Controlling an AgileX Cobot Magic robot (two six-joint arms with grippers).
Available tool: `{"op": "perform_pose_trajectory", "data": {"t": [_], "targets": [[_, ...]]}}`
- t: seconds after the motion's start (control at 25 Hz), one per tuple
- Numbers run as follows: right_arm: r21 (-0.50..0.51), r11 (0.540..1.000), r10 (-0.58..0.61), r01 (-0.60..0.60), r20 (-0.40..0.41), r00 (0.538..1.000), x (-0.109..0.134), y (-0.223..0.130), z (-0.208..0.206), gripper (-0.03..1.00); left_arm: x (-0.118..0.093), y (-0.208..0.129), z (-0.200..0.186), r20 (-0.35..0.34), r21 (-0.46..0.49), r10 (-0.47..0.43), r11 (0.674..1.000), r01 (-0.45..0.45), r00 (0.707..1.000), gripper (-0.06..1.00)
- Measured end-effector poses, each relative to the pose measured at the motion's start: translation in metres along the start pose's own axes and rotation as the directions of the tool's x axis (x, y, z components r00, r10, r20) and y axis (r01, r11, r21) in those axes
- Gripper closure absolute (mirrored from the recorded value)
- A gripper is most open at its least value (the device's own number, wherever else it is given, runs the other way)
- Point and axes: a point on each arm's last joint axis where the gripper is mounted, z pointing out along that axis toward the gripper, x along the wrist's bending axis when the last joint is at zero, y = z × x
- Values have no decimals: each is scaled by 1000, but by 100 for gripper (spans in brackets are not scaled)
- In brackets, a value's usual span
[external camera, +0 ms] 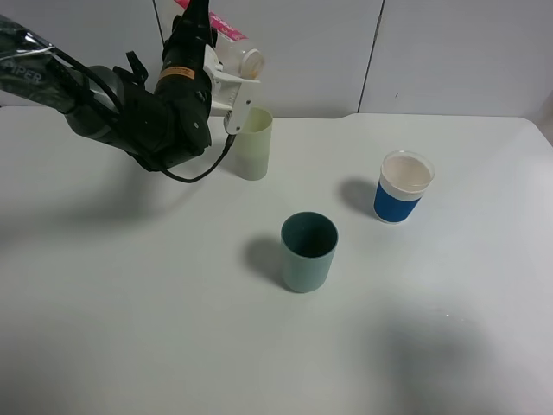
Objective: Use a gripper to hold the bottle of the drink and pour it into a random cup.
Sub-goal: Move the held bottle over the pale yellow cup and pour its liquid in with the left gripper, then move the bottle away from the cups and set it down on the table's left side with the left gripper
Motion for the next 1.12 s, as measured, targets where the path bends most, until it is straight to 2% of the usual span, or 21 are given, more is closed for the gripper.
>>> {"op": "perform_pose_trajectory", "data": {"t": [0.32,0.44,0.6,0.76,0.88,0.96,1.04,1.12], "targets": [[0,1000,0,0,0,1000,0,0,0,33,-4,-6,0,50,64,-145,988,142,988,58],[0,1000,0,0,0,1000,0,0,0,33,2,-11,0,48,95,-236,968,231,971,58],[0,1000,0,0,0,1000,0,0,0,33,15,-18,0,58,104,-366,928,359,929,58],[0,1000,0,0,0,1000,0,0,0,33,28,-24,-1,100,103,-522,852,513,847,58],[0,1000,0,0,0,1000,0,0,0,33,36,-25,-3,157,98,-637,771,630,755,58],[0,1000,0,0,0,1000,0,0,0,33,41,-26,-5,207,103,-703,708,699,681,58],[0,1000,0,0,0,1000,0,0,0,33,45,-26,-7,264,108,-741,659,745,617,58],[0,1000,0,0,0,1000,0,0,0,33,48,-24,-10,326,111,-758,624,774,565,58]]}}
